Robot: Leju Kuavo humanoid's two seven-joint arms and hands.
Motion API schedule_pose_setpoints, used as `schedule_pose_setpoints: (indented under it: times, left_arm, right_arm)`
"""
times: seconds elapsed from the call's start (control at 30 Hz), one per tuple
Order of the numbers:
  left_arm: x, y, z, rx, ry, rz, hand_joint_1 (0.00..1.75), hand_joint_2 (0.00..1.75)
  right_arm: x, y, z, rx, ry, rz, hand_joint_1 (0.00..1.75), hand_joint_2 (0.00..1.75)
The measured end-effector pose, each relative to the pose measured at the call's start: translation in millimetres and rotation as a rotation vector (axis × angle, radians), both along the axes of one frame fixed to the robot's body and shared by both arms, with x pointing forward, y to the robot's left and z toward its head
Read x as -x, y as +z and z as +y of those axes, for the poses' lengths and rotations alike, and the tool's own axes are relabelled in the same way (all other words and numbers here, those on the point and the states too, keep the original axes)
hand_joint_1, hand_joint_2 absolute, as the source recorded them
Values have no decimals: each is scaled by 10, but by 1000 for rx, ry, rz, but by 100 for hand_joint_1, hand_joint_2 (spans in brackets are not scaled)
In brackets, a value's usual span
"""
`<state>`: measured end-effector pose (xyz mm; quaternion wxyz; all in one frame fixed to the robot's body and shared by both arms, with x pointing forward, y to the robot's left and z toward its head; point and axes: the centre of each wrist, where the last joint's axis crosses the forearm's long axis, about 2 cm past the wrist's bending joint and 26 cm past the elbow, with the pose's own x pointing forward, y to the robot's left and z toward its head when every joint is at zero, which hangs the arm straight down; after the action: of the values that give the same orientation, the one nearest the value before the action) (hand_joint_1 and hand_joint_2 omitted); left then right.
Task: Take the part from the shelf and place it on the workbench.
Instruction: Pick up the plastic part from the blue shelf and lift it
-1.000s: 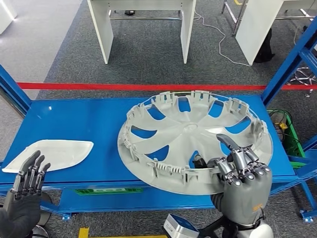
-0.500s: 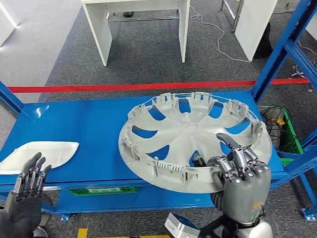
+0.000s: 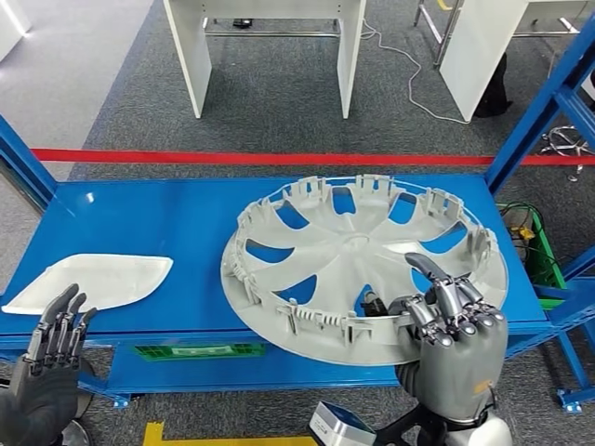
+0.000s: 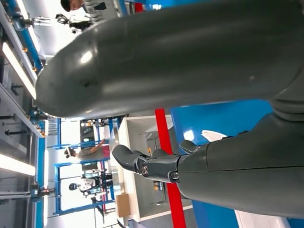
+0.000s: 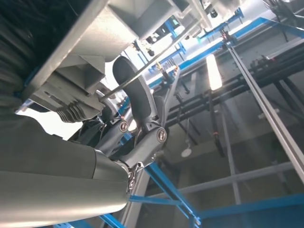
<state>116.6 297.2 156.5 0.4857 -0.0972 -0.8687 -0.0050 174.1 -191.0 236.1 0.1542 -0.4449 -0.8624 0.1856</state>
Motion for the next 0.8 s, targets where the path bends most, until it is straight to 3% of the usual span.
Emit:
schedule_pose_setpoints:
  times: [0.8]
  left_arm:
    - [9,-7,7,-1,3,3,0,0]
  right_arm:
    - [-5,-20,-1,5,-3,5,175,175]
